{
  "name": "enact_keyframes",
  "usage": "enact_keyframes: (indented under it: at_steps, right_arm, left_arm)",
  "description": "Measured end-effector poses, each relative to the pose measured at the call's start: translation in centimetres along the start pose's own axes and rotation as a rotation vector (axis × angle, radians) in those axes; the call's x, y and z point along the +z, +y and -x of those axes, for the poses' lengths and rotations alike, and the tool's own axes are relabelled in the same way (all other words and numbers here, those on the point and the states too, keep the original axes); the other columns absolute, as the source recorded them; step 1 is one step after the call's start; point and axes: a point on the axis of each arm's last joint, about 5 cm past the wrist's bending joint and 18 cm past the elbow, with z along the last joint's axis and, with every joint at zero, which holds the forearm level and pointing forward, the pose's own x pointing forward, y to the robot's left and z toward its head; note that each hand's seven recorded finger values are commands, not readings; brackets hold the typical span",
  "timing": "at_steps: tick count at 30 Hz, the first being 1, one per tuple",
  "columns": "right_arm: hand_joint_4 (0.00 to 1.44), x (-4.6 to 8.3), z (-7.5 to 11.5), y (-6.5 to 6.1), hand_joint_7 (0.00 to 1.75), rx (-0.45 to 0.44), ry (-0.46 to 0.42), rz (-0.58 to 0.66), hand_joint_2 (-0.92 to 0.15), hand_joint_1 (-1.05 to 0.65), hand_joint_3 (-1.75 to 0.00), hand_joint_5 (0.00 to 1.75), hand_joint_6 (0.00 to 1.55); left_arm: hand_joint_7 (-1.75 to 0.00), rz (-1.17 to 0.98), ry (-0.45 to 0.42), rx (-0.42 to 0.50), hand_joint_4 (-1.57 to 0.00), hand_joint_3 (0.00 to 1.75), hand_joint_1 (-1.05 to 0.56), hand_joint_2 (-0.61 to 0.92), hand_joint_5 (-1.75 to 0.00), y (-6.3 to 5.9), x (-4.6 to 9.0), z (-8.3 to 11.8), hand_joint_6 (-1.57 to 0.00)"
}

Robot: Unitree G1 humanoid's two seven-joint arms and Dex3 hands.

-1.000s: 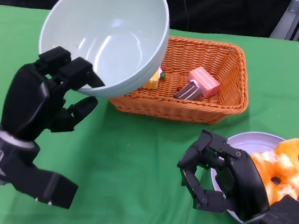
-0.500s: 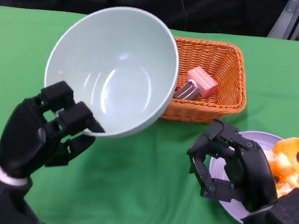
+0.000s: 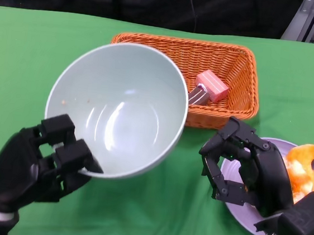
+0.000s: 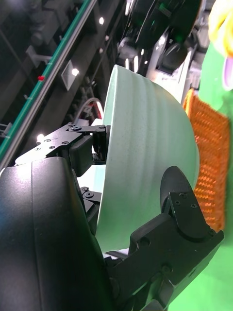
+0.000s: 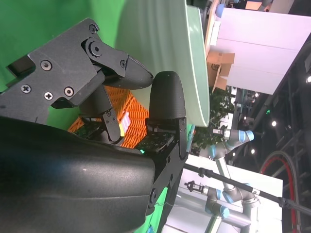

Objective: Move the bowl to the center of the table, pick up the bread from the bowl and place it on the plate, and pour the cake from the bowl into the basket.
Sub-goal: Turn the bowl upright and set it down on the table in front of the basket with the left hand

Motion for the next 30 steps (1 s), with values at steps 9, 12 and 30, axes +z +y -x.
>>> enact_keyframes:
  at_steps: [9, 12, 30]
  right_arm:
    - [0.74, 0.4, -0.2, -0.1, 1.42, -0.001, -0.016, 0.002, -0.48, -0.20, -1.14, 1.67, 0.64]
    - [0.75, 0.6, -0.3, -0.2, 1.42, 0.000, -0.023, 0.005, -0.47, -0.21, -1.14, 1.67, 0.64]
    - [0.75, 1.1, -0.2, -0.2, 1.42, -0.009, -0.025, 0.007, -0.46, -0.21, -1.13, 1.67, 0.64]
  left_arm:
    - [-1.64, 0.048, 0.008, -0.071, -0.76, 1.16, 0.04, 0.38, -1.75, 0.1, 1.0, 1.8, -0.64]
    - [-1.59, 0.058, -0.003, -0.105, -0.76, 1.09, 0.02, 0.42, -1.75, -0.1, 1.3, 2.3, -0.66]
    - [-1.59, 0.053, 0.063, -0.281, -0.69, 0.79, 0.00, 0.55, -1.75, -0.4, 1.1, 3.9, -0.63]
